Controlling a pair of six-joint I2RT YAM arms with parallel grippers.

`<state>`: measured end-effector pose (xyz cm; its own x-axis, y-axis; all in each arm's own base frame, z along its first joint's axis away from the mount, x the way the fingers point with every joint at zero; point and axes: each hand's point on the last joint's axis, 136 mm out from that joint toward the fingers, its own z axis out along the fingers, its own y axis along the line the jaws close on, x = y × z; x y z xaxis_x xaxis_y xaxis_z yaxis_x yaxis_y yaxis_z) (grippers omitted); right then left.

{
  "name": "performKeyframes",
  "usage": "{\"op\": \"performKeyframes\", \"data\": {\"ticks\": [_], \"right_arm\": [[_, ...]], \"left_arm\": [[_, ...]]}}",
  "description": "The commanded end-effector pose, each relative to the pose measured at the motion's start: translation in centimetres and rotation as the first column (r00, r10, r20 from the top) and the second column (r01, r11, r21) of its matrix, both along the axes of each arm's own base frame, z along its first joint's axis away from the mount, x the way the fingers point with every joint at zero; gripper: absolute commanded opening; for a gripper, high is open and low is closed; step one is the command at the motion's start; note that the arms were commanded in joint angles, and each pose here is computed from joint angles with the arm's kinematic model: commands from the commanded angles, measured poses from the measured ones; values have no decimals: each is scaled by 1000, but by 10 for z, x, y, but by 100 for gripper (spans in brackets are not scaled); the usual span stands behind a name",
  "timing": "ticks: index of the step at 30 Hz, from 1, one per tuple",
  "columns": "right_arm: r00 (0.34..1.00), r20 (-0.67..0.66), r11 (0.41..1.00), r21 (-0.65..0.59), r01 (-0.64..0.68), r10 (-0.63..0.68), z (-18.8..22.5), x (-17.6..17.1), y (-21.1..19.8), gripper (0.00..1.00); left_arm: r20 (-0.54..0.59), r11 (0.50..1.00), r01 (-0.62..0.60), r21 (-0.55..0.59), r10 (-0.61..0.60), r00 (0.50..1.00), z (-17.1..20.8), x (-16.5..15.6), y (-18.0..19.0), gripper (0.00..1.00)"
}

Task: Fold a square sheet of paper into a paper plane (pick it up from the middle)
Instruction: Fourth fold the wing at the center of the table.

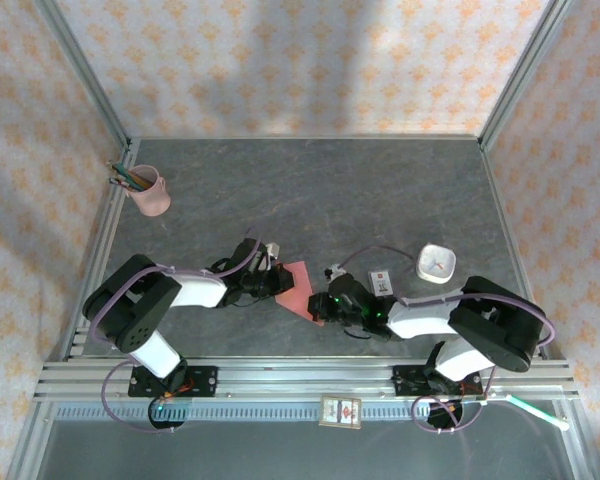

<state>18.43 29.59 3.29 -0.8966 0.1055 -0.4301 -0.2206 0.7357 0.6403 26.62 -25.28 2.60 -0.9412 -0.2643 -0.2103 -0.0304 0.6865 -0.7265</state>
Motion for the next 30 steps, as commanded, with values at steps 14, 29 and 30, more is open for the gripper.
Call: {"op": "performKeyframes", "data": {"ticks": [14, 29, 30], "right_arm": [[999, 37, 997, -75, 4, -2, -9, 0, -5, 0], [999, 37, 999, -30, 20, -19, 2, 0, -2, 6], [999, 38, 999, -22, 25, -25, 5, 2, -1, 7]], "left_arm": [[46, 1000, -3, -13, 4, 999, 13, 8, -1, 14], [1, 999, -11, 42, 11, 1000, -18, -1, 12, 13], [4, 999, -11, 41, 11, 1000, -17, -2, 12, 13]]}}
